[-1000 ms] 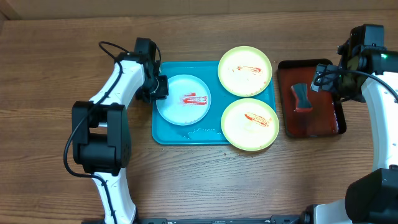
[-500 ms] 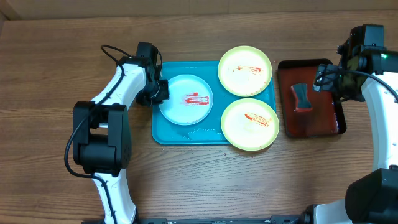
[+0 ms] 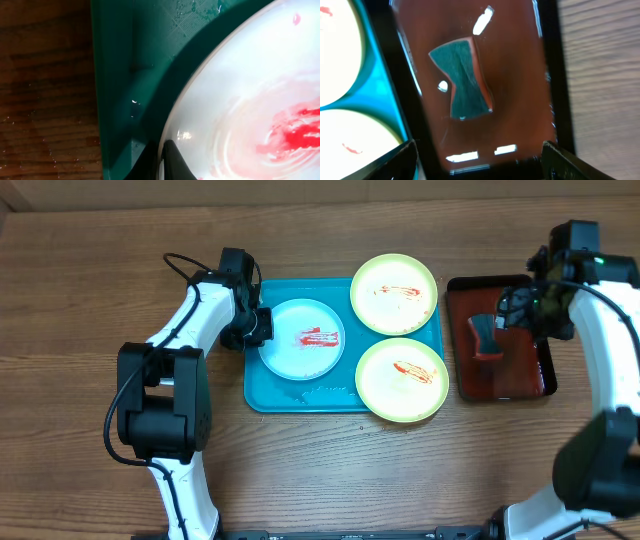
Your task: Clean dirty plates on tray and stack at the side
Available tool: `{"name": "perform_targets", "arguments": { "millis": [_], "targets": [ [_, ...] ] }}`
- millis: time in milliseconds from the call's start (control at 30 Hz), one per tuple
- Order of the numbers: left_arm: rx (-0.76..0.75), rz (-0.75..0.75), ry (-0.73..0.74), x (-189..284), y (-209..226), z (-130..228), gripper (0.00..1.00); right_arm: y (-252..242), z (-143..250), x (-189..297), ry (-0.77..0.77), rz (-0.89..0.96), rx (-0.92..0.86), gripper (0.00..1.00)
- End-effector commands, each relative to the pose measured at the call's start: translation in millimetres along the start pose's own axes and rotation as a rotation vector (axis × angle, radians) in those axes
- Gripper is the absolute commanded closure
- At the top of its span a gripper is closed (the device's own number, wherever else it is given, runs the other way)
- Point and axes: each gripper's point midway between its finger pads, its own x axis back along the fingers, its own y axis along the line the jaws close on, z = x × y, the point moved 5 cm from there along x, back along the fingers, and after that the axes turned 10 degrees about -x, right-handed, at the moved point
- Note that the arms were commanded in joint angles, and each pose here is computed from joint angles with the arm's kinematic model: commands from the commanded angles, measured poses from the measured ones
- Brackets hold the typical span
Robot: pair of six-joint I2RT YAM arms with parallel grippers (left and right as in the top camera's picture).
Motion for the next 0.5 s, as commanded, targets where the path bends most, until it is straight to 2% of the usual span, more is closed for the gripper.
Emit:
{"name": "perform_targets", "arguments": {
  "millis": [0,333,467],
  "targets": [
    [-0.002,-0.002,0.023,-8.9,-1.4,4.9,0.96,7.6,-8.8,-27.8,0.041,-0.029,0.032,0.19],
    [-0.005,-0.001,0.007,-9.0,-1.8,1.8,0.96,3.3,8.3,-102.0,0.257,0.019,0.032,0.20],
    [-0.004,-0.001,0.012,-8.9,-1.7,2.7,0.96,3.1,9.2,-114.1,0.274,0.023,0.032,0.21]
  ]
}}
